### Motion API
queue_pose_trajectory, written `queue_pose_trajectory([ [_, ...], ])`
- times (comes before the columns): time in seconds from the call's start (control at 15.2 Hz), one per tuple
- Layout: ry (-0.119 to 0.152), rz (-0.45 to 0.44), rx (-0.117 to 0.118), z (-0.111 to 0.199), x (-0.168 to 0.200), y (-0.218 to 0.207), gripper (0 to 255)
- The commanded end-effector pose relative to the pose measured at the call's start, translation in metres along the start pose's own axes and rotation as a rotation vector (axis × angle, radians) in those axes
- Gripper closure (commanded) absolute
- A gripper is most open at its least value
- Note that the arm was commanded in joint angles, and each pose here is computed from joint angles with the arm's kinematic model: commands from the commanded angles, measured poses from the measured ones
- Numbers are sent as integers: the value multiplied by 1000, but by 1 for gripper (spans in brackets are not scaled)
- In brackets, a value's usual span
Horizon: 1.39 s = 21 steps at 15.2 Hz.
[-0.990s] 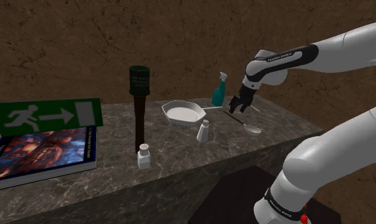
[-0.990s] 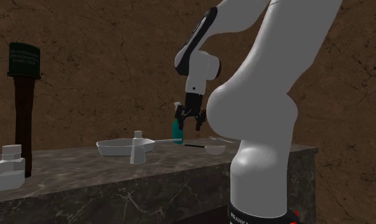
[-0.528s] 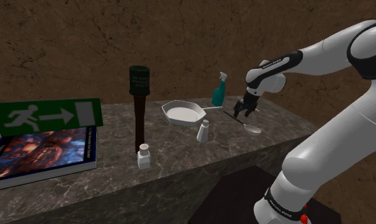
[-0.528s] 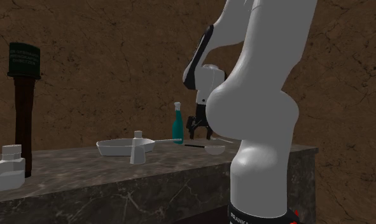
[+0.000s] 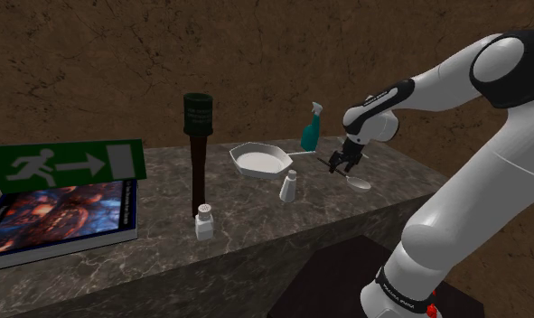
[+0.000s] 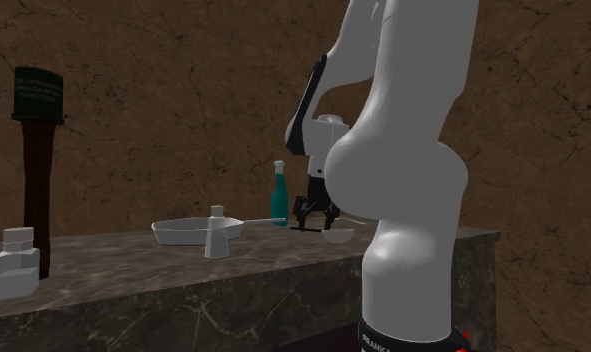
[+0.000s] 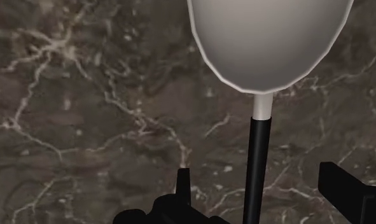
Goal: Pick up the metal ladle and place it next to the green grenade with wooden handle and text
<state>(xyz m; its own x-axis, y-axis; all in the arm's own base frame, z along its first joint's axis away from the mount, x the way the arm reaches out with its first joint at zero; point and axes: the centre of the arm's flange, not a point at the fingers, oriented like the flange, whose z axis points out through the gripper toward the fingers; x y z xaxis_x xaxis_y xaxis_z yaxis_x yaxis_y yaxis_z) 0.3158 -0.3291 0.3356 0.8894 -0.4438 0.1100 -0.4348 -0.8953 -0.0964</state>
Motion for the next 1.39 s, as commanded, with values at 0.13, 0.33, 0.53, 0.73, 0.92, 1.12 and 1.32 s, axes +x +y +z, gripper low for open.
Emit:
queue_pose_trajectory([
  [0.13, 1, 0, 0, 2, 0, 0, 0],
  [0.33, 0, 0, 0, 2, 0, 0, 0],
  [0.53, 0, 0, 0, 2, 0, 0, 255],
  [0.73, 0, 0, 0, 2, 0, 0, 255],
  [0.92, 1, 0, 0, 2, 0, 0, 255],
  [1.12, 1, 0, 0, -8, 1, -1, 255],
  [1.32, 1, 0, 0, -24, 3, -3, 255],
])
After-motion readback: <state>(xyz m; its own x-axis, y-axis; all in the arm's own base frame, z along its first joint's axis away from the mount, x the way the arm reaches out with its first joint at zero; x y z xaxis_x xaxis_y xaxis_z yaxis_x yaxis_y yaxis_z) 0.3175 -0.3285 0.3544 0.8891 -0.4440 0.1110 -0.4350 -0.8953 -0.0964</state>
